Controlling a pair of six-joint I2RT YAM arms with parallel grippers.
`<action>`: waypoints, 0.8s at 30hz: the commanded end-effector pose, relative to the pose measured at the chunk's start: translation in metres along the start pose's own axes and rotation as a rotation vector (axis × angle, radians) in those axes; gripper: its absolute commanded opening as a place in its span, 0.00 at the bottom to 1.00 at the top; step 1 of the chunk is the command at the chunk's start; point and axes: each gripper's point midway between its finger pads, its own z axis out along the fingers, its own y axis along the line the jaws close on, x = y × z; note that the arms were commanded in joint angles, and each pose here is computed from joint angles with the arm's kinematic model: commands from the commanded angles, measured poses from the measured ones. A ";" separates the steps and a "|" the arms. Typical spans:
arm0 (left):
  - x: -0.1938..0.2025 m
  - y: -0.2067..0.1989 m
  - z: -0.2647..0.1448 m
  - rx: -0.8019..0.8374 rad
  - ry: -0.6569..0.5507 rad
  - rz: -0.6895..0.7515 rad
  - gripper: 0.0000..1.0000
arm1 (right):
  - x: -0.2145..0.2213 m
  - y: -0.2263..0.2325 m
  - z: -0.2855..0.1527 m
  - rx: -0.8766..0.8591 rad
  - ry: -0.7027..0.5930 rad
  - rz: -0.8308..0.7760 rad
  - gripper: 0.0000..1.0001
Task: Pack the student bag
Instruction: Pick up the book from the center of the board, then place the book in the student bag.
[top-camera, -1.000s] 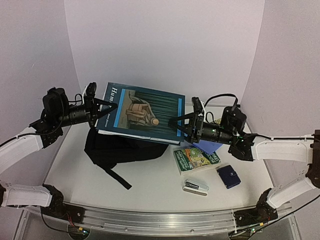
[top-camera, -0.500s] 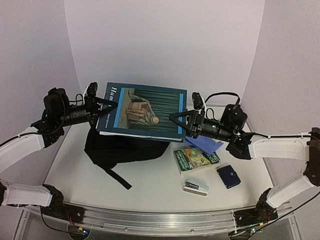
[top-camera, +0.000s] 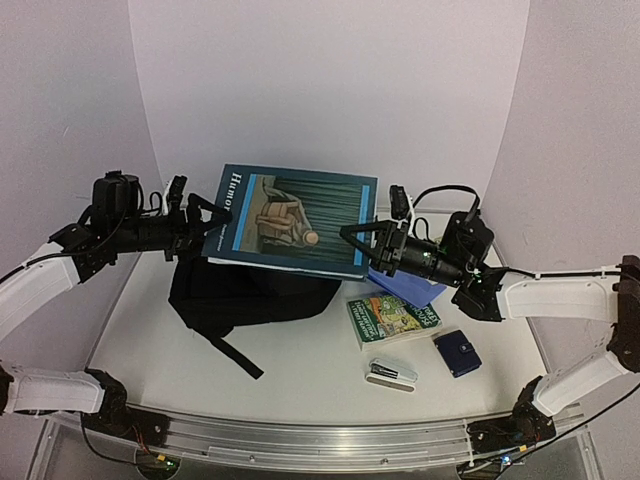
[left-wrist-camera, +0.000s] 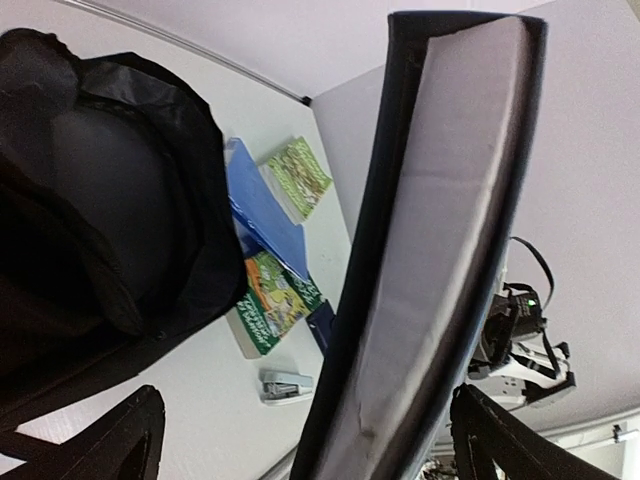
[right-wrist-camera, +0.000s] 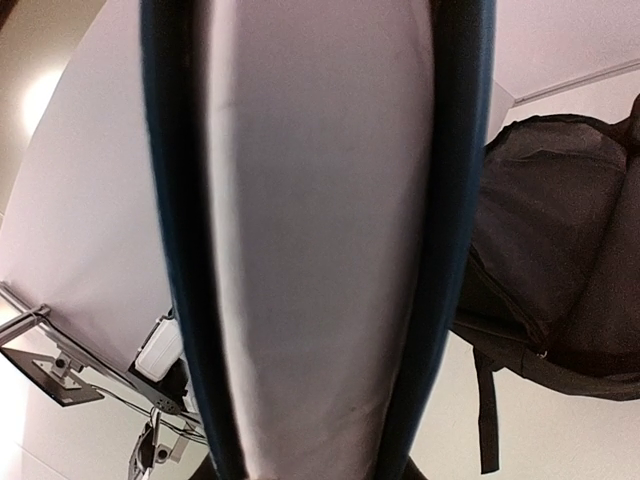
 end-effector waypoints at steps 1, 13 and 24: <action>-0.023 0.003 -0.028 -0.142 -0.112 0.094 1.00 | -0.034 0.022 -0.007 -0.014 -0.132 -0.097 0.15; -0.038 0.066 0.007 -0.356 -0.066 0.053 1.00 | -0.070 -0.033 -0.023 0.412 -0.201 -0.227 0.15; -0.085 0.115 0.039 -0.208 -0.034 -0.100 1.00 | -0.076 -0.066 -0.018 0.504 -0.159 -0.203 0.15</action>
